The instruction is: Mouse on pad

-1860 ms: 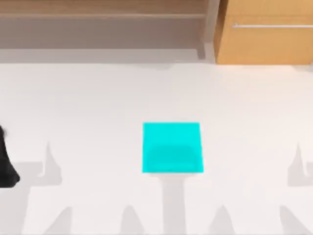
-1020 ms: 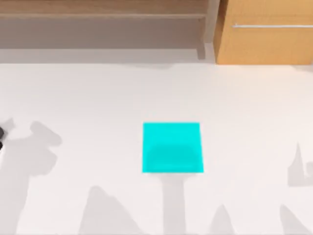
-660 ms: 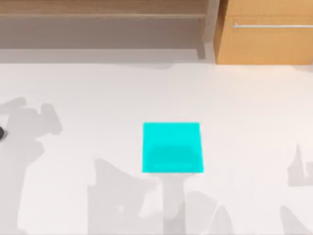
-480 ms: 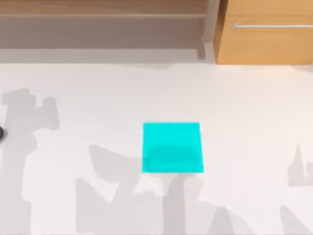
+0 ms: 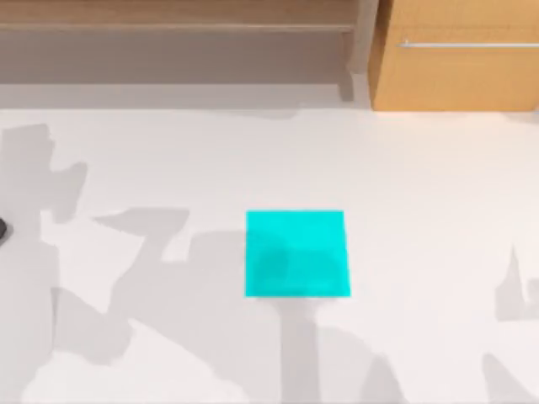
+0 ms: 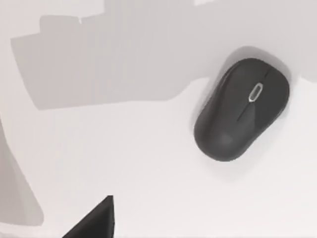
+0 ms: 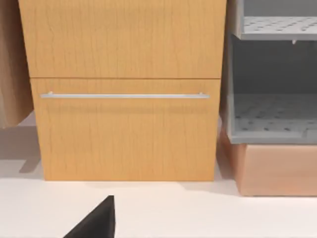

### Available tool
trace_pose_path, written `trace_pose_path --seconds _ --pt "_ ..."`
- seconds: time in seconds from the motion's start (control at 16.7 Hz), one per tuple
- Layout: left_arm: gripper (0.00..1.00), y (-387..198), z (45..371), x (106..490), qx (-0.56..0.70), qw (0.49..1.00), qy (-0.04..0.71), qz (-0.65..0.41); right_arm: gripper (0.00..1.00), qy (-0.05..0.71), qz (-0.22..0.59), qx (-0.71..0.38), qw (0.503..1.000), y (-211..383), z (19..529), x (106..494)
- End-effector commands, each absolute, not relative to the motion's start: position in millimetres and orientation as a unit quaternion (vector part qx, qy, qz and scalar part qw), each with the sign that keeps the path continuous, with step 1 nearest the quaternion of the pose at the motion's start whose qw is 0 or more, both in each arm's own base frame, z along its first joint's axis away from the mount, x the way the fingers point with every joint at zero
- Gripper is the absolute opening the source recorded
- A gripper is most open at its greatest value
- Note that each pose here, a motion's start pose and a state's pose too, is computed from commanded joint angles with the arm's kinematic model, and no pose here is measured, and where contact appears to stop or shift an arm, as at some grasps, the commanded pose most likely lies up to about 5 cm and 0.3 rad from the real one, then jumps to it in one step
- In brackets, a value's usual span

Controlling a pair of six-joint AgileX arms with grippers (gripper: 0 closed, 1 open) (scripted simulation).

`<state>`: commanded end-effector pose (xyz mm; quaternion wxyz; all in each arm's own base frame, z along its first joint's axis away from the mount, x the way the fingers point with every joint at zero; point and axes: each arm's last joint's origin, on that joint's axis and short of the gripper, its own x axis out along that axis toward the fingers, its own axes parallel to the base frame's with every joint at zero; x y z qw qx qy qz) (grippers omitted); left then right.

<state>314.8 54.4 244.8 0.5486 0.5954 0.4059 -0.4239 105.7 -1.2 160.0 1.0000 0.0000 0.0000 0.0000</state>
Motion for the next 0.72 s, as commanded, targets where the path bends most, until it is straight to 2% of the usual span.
trace_pose_path --seconds 0.36,0.54,0.72 --pt "1.00 76.3 207.0 366.1 0.603 0.404 0.383 -0.571 1.00 0.000 0.000 0.000 1.000 -1.2 160.0 105.7" --pt "1.00 80.5 200.0 381.8 0.606 0.364 0.363 -0.607 1.00 0.000 0.000 0.000 1.000 -1.2 160.0 105.7" --pt "1.00 81.3 201.1 388.1 0.612 0.352 0.354 -0.613 1.00 0.000 0.000 0.000 1.000 -1.2 160.0 105.7"
